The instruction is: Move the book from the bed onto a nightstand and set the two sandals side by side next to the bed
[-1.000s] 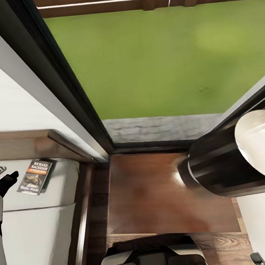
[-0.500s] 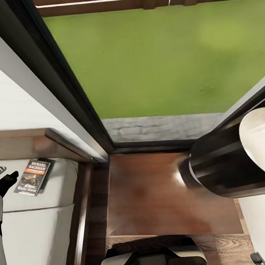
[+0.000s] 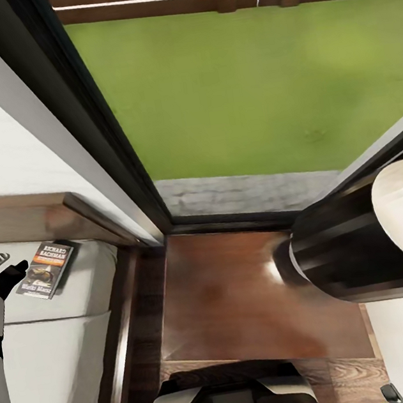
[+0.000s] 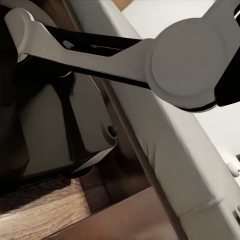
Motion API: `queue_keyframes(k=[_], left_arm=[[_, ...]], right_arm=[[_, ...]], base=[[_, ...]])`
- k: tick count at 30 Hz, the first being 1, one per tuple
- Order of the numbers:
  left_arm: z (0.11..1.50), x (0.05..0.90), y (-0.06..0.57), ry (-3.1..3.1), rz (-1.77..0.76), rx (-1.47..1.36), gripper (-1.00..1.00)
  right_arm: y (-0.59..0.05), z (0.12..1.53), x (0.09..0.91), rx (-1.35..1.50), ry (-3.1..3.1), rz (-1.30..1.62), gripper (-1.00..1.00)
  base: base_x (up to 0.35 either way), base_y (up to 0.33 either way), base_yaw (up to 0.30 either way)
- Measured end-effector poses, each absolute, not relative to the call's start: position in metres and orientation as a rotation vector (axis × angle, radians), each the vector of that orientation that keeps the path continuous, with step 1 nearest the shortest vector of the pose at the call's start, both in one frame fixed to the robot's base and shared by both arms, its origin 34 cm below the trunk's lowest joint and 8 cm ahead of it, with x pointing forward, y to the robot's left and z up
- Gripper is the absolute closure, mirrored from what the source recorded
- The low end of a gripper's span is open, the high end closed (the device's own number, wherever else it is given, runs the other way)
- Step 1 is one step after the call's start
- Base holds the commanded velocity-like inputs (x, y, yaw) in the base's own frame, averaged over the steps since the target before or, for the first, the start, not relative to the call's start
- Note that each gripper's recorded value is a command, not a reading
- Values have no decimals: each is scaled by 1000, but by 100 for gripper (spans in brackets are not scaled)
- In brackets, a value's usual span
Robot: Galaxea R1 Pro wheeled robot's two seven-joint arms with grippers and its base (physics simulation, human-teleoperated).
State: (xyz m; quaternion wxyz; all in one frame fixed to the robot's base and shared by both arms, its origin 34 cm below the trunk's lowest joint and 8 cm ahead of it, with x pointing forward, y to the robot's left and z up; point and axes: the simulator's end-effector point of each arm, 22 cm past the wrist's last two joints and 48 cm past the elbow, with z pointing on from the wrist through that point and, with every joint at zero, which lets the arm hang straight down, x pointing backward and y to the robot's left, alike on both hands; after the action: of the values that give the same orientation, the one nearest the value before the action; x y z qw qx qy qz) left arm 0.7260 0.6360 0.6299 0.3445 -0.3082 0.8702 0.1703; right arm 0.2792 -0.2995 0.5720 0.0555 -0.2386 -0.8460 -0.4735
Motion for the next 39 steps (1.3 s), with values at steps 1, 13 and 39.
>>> queue_keyframes(k=[1,13,39], left_arm=[[629,726,636,2260,442,-801,-100],[611,727,636,2260,441,-801,-100],[578,728,636,2258,440,-801,-100]], right_arm=[[-300,571,279,-724,-2568,-1437,-100],[-299,553,280,-723,-2568,-1438,-100],[-299,519,281,-722,-2568,-1438,-100]], base=[[0,0,0],[0,0,0],[0,0,0]])
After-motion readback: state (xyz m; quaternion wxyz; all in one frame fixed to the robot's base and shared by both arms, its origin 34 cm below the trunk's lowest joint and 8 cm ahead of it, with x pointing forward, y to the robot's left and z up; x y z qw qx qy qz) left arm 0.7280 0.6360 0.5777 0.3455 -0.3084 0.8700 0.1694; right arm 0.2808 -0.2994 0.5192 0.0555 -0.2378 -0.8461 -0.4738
